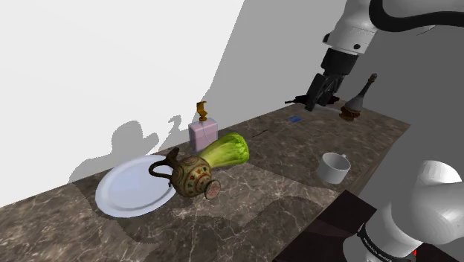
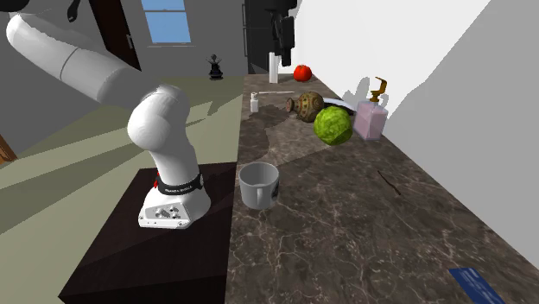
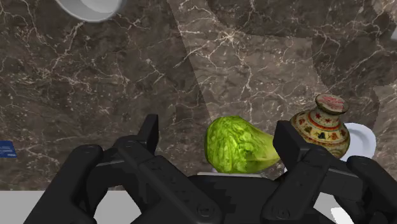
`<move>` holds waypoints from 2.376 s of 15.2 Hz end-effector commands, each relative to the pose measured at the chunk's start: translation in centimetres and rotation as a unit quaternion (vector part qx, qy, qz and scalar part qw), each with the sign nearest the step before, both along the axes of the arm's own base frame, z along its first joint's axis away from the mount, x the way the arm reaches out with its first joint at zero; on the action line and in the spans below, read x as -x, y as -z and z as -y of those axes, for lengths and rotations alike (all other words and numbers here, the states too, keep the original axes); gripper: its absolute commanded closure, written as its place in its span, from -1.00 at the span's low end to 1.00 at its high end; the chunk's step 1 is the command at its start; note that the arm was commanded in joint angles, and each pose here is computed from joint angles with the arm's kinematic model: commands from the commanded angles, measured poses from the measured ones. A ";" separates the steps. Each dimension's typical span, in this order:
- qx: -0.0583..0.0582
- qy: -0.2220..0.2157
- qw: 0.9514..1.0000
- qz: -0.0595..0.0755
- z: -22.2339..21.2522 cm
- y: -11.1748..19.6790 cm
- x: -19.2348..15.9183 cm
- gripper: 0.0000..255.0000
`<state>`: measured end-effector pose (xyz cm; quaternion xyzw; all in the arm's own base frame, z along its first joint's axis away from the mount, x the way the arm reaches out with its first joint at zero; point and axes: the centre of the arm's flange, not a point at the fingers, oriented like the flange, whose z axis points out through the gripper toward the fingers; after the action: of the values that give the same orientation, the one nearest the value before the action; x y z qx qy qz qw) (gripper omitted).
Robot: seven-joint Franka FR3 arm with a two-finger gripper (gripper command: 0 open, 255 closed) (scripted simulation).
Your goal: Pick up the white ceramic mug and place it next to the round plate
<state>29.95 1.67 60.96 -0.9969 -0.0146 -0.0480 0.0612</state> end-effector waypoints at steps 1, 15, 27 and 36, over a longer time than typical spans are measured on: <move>0.000 0.000 1.000 0.000 0.0 0.0 0.0 -1.00; 0.062 0.098 0.990 -0.077 5.8 16.0 2.0 -1.00; 0.083 0.132 0.982 -0.103 8.2 24.9 3.9 -1.00; 0.083 0.132 0.982 -0.103 8.2 25.2 3.9 1.00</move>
<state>26.04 -6.56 35.75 -0.9913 0.1191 0.0486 -0.0269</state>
